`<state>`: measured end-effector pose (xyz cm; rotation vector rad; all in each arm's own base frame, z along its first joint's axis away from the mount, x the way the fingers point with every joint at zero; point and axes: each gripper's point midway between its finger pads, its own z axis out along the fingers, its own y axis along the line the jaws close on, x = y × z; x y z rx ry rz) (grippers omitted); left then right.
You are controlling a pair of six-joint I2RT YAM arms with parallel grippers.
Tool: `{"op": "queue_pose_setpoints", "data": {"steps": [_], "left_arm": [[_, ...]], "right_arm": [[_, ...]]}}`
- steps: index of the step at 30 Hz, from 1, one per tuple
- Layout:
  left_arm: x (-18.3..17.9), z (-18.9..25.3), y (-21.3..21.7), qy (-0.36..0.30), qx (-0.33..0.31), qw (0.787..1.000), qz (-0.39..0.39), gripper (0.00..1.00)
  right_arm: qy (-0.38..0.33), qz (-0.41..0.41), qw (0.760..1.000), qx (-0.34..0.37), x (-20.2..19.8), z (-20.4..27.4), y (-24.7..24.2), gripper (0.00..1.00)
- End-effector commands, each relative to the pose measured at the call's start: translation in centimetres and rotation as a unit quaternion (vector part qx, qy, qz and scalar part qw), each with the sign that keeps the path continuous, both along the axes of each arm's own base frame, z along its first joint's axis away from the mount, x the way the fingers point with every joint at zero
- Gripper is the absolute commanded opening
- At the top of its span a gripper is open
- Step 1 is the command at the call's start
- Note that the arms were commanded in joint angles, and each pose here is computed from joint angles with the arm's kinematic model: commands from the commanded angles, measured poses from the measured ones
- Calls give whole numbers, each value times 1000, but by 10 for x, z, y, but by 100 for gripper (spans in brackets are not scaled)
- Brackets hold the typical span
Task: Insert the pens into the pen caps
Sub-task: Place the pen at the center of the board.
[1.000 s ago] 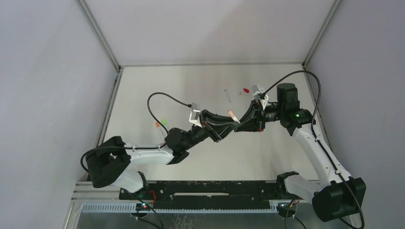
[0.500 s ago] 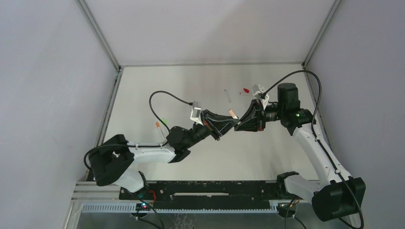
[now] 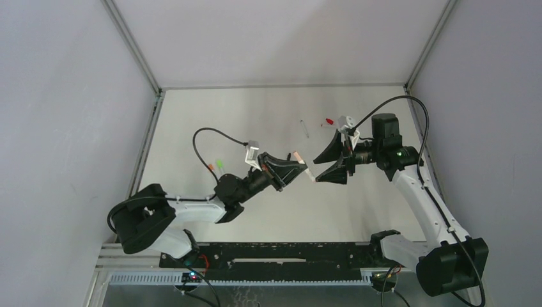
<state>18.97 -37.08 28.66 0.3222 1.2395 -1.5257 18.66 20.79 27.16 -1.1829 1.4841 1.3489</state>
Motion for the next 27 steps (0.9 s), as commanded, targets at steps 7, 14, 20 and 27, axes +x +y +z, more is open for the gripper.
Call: {"op": "queue_pose_setpoints", "data": {"steps": [7, 14, 20, 27], "left_arm": [[27, -82, 45, 110, 112, 986, 58, 0], [46, -137, 79, 194, 210, 954, 95, 0], [58, -155, 108, 214, 275, 927, 142, 0], [65, -165, 139, 219, 331, 897, 196, 0]], "right_arm": [[-23, -32, 999, -18, 17, -14, -13, 73], [-14, -39, 999, -27, 23, -23, -15, 73], [-12, -43, 999, -31, 25, -28, -15, 73], [-8, -43, 998, -33, 27, -30, -15, 73]]}}
